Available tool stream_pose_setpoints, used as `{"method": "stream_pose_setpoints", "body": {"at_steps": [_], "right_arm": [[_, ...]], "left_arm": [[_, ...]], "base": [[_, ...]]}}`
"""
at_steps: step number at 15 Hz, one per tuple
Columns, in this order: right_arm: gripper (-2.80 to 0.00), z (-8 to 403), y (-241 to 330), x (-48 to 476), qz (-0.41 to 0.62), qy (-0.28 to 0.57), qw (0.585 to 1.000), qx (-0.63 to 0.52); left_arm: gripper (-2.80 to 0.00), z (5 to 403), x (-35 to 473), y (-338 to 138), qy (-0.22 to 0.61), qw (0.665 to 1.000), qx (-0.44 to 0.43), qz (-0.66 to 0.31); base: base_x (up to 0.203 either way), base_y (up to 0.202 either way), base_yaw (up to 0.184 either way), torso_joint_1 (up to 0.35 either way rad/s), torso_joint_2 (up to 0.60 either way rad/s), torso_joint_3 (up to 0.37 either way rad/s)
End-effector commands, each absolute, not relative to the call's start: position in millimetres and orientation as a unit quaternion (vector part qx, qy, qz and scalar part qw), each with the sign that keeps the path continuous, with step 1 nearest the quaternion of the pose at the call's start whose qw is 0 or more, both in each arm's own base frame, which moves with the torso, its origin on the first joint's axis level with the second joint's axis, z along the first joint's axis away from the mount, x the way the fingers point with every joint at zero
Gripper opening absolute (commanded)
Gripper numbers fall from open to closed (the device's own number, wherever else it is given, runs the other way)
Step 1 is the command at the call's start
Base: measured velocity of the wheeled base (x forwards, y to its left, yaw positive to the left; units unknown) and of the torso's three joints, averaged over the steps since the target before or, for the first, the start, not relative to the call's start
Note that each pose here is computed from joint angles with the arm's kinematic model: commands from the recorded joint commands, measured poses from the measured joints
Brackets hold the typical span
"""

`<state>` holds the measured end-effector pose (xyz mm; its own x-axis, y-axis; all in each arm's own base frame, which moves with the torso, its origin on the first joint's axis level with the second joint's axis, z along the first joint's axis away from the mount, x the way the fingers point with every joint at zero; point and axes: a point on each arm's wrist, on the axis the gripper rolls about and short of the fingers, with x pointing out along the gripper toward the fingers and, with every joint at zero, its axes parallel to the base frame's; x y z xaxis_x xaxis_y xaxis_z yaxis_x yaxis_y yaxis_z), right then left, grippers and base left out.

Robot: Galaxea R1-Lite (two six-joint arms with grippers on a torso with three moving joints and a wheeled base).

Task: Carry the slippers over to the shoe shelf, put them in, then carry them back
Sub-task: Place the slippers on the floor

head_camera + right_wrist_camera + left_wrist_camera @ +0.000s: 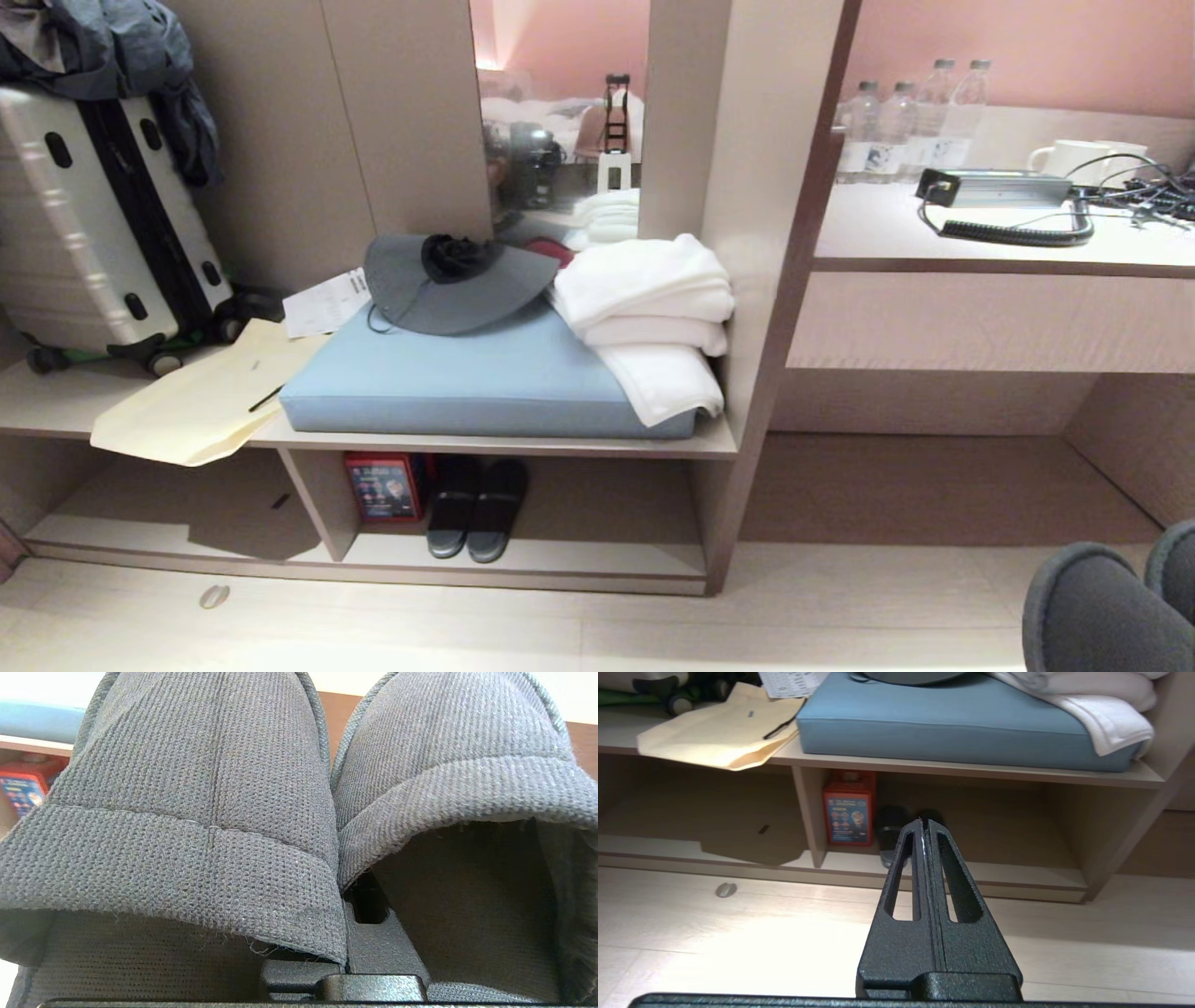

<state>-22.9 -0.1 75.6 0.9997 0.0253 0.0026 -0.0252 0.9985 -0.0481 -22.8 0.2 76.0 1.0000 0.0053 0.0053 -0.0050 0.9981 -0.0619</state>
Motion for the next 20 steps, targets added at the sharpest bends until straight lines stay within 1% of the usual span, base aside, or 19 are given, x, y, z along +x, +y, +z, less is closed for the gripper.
{"method": "stream_pose_setpoints", "body": {"at_steps": [1, 16, 17, 20], "right_arm": [[-2.80, 75.6, -0.1, -23.0, 0.013, -0.003, 1.000, -0.025], [-2.80, 75.6, -0.1, -23.0, 0.013, -0.003, 1.000, -0.025], [-2.80, 75.6, -0.1, -23.0, 0.013, -0.003, 1.000, -0.024], [-2.80, 75.6, -0.1, -23.0, 0.013, -0.003, 1.000, -0.025]], "left_arm": [[-2.80, 76.1, -22.8, 0.2, -0.003, 0.999, -0.031, 0.003], [-2.80, 76.1, -22.8, 0.2, -0.003, 0.999, -0.031, 0.003], [-2.80, 76.1, -22.8, 0.2, -0.003, 0.999, -0.031, 0.003], [-2.80, 76.1, -22.8, 0.2, -0.003, 0.999, -0.031, 0.003]], "base": [[0.000, -0.194, -0.002, 0.002, 0.00, 0.002], [0.000, -0.195, 0.002, 0.002, 0.00, 0.003], [0.000, -0.117, 0.006, -0.002, 0.00, 0.006], [0.000, 0.000, 0.000, 0.000, 0.00, 0.000]]}}
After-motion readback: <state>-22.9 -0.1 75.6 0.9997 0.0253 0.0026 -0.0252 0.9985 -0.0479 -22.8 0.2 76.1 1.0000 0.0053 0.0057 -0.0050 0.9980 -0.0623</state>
